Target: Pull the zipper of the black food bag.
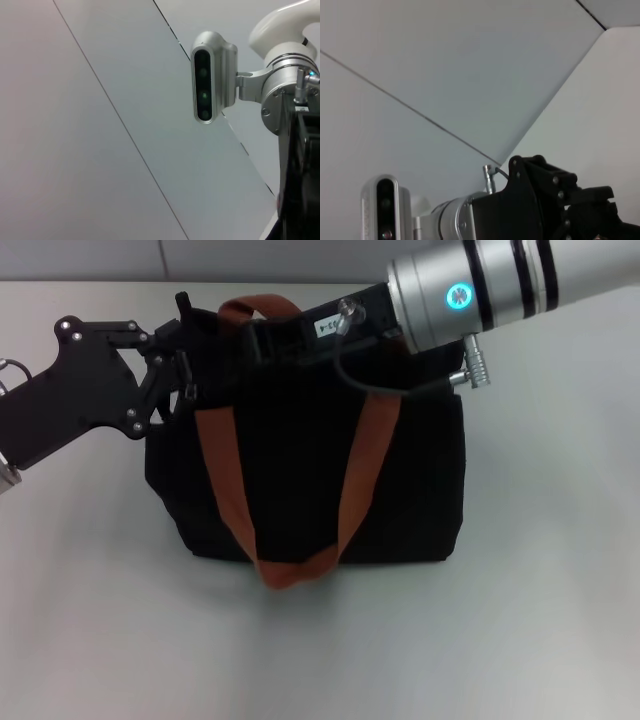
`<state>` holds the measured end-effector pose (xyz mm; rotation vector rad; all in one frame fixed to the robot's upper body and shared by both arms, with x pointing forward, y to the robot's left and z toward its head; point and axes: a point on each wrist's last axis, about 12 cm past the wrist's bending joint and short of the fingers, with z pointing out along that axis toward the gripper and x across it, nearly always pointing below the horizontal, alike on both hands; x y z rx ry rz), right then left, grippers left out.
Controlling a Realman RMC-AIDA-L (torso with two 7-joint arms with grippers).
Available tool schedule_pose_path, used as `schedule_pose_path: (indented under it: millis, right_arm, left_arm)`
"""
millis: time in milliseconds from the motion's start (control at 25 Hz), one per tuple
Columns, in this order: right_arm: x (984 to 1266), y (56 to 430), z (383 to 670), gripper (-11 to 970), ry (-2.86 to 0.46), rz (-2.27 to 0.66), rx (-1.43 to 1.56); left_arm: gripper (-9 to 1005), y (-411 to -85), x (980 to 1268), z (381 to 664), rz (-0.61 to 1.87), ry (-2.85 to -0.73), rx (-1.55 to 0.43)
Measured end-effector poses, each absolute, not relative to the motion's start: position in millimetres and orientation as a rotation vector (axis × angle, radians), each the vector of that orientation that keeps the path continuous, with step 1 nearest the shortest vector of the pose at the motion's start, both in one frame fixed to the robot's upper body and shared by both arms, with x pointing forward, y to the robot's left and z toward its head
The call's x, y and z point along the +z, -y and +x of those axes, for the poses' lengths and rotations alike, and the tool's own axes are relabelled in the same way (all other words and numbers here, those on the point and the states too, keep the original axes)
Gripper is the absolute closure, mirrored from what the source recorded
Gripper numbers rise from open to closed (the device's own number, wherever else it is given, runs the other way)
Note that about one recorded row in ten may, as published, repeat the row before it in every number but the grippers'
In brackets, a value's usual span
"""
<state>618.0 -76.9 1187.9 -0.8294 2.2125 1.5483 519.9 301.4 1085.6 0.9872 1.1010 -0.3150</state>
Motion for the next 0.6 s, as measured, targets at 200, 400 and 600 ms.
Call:
schedule_pose_path:
  millis: [200,400,600]
  right_arm:
    - [1184.5,78.5,619.4,158,-2.221,-0.801,1.531]
    - [1185.1,79.1,619.6,158,-2.215,-0.794,1.537]
    - [1187.1,78.6,619.0,158,-2.195,-0.794,1.557]
  left_arm:
    - [936,-302.2,1085.5,518.7,0.981,-1.105,-0.324]
    - [935,-302.8,1086.3,518.8,0.970,-1.112,-0.339]
    - [934,-303.6,1089.3,521.3,0.954,-1.125,-0.368]
